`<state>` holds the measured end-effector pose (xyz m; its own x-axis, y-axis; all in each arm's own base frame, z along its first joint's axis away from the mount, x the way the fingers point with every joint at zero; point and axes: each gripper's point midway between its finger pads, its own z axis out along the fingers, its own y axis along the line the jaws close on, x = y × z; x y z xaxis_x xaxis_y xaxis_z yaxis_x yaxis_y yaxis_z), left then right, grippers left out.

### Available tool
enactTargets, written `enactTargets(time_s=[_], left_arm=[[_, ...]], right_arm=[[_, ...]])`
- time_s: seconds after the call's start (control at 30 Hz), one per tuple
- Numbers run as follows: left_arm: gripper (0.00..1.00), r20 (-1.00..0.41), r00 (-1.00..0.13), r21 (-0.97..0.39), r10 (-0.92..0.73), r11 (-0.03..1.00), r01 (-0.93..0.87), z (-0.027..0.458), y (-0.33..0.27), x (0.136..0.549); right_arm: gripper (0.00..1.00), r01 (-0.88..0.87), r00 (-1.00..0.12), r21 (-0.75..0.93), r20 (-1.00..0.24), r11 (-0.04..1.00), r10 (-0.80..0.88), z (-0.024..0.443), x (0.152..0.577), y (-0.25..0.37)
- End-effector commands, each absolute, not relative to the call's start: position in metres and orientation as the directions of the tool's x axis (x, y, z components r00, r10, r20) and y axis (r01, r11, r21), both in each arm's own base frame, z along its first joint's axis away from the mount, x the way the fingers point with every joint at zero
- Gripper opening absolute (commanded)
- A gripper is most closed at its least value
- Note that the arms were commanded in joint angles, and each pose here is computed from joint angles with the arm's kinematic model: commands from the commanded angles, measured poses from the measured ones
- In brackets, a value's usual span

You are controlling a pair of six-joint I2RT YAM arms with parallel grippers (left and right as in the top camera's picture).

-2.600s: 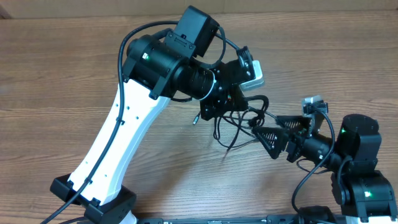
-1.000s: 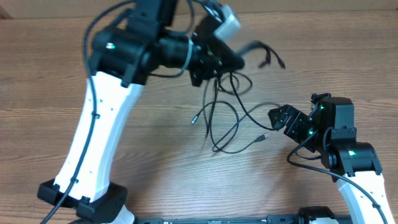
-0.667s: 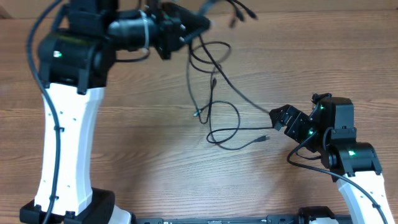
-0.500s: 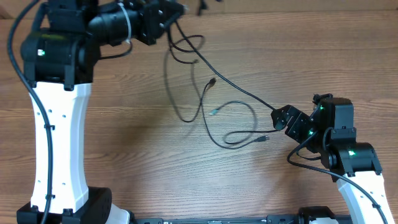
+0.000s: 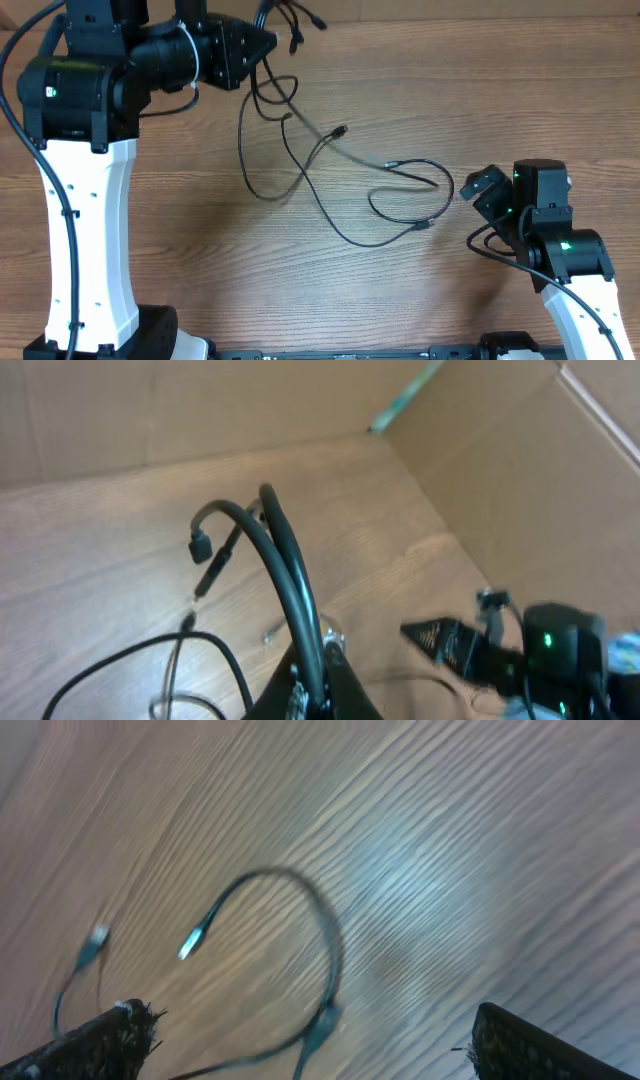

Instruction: Untangle cables

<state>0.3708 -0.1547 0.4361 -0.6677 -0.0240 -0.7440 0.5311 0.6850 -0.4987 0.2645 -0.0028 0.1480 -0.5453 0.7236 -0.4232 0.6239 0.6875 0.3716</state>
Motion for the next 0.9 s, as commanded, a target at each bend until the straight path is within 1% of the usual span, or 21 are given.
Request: enactTargets(time_s=[0.0,0.13,0.3,0.4,0.47,0.53,0.6,0.7,0.73,0.8,0.87], left_arm=[[0.04,-0.786,-0.617,-0.436,0.042,0.669,0.602,0.446,-0.155,0.351],[0.04,-0.758,-0.651,-0.415,0.052,0.731,0.541,0.432,-0.145,0.354],[0.04,-0.738,-0.672,-0.345,0.058,0.824,0.450,0.417,-0.136,0.361],[0.04,-0.750,-0.654,-0.269,0.102,0.856,0.442,0.414,-0.145,0.363],[0.04,-0.761,-0.633,-0.192,0.141,0.883,0.428,0.411,-0.154,0.365],[0.04,-0.768,-0.616,-0.142,0.177,0.890,0.433,0.409,-0.166,0.367],[0.04,-0.774,-0.598,-0.120,0.209,0.878,0.463,0.406,-0.186,0.370],[0.13,-0.771,-0.588,-0.115,0.244,0.855,0.505,0.395,-0.214,0.376],[0.20,-0.769,-0.589,-0.115,0.250,0.851,0.512,0.391,-0.220,0.379],[0.40,-0.751,-0.602,-0.118,0.273,0.841,0.528,0.375,-0.236,0.389],[0.45,-0.718,-0.628,-0.120,0.299,0.836,0.535,0.353,-0.248,0.397]], right_arm=[[1.00,0.739,-0.357,0.376,-0.484,0.559,0.799,0.158,0.266,-0.031],[1.00,0.741,-0.352,0.382,-0.479,0.552,0.804,0.158,0.266,-0.031],[1.00,0.750,-0.363,0.364,-0.472,0.552,0.804,0.155,0.261,-0.031],[1.00,0.751,-0.360,0.366,-0.470,0.549,0.806,0.155,0.261,-0.031],[1.00,0.747,-0.366,0.372,-0.461,0.551,0.808,0.154,0.262,-0.029],[1.00,0.743,-0.372,0.379,-0.451,0.552,0.811,0.154,0.262,-0.026],[1.00,0.739,-0.377,0.384,-0.445,0.553,0.812,0.154,0.263,-0.024],[1.00,0.737,-0.382,0.387,-0.439,0.555,0.813,0.153,0.262,-0.023],[1.00,0.737,-0.384,0.387,-0.437,0.555,0.814,0.153,0.262,-0.023],[1.00,0.738,-0.386,0.383,-0.436,0.556,0.813,0.152,0.261,-0.023],[1.00,0.737,-0.389,0.380,-0.437,0.558,0.811,0.152,0.261,-0.023]])
